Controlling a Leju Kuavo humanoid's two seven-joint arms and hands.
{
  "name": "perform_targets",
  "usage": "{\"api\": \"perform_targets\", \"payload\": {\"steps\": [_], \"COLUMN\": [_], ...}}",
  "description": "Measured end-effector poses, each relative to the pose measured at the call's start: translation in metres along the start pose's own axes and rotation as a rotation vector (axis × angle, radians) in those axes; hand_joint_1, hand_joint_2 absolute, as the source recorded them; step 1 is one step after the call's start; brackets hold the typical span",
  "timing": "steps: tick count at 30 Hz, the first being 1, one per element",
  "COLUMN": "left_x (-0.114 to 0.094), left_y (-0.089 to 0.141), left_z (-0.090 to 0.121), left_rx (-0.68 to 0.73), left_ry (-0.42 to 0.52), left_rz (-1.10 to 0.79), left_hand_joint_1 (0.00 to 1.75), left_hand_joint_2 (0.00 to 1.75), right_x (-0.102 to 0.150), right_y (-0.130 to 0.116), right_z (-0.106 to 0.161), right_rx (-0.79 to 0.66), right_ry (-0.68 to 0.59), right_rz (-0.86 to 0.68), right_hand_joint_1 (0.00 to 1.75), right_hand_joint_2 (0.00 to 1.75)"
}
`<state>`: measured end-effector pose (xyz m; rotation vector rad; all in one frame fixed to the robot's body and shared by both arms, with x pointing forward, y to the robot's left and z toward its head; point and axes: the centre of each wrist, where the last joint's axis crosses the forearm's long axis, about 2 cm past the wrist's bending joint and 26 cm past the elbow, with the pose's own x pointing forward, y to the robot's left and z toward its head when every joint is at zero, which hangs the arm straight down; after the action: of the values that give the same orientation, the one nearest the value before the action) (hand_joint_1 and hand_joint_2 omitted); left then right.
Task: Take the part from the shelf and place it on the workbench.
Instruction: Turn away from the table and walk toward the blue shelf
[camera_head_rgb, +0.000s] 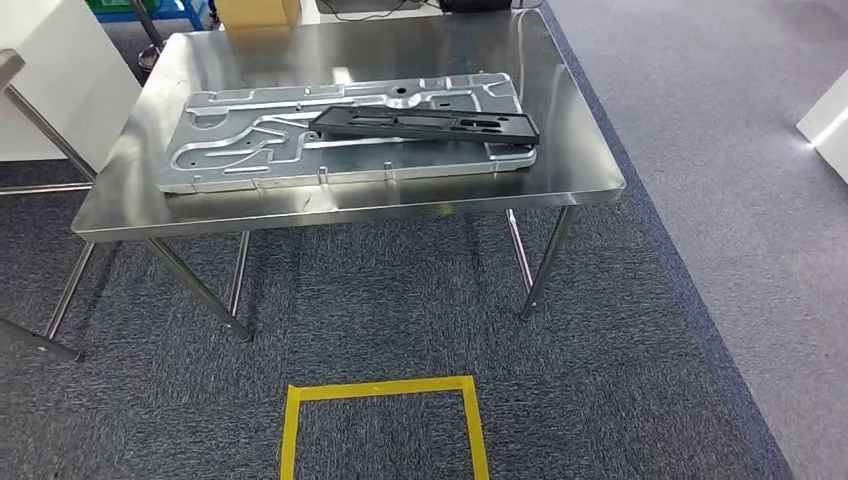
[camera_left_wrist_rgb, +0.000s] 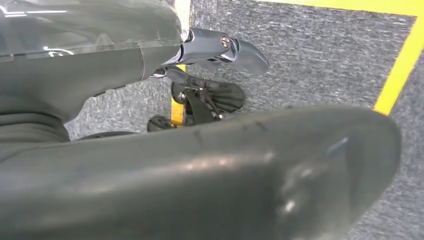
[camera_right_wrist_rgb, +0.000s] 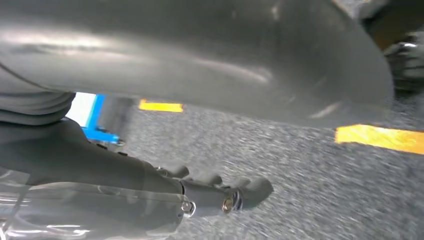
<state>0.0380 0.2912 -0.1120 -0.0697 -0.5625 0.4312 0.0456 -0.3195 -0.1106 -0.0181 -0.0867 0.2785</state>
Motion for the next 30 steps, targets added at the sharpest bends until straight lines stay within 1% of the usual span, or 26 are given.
{"api": "perform_targets", "payload": {"steps": [2, 10, 13, 17, 23, 30], "left_x": [0.0, 0.0, 0.002, 0.007, 0.006, 0.01], "left_y": [0.0, 0.0, 0.002, 0.001, 0.002, 0.003], "left_z": [0.0, 0.0, -0.001, -0.003, -0.003, -0.004], "left_rx": [-0.002, -0.015, -0.013, -0.019, -0.024, -0.023], "left_ry": [-0.001, 0.0, -0.005, -0.017, -0.013, -0.021], "left_rz": [-0.004, -0.01, -0.014, -0.026, -0.027, -0.032], "left_hand_joint_1": [0.0, 0.0, 0.0, 0.0, 0.0, 0.0], "left_hand_joint_2": [0.0, 0.0, 0.0, 0.0, 0.0, 0.0], "right_x": [0.0, -0.003, -0.001, -0.001, 0.0, 0.004], "right_y": [0.0, -0.001, 0.0, 0.002, 0.002, 0.001], "right_z": [0.0, 0.0, 0.0, 0.0, 0.0, 0.0], "right_rx": [0.005, 0.02, 0.02, 0.01, 0.011, 0.012], "right_ry": [-0.015, -0.045, -0.053, -0.021, -0.038, -0.046], "right_rz": [-0.011, -0.14, -0.178, -0.174, -0.169, -0.168], "right_hand_joint_1": [0.0, 0.0, 0.0, 0.0, 0.0, 0.0], "right_hand_joint_2": [0.0, 0.0, 0.0, 0.0, 0.0, 0.0]}}
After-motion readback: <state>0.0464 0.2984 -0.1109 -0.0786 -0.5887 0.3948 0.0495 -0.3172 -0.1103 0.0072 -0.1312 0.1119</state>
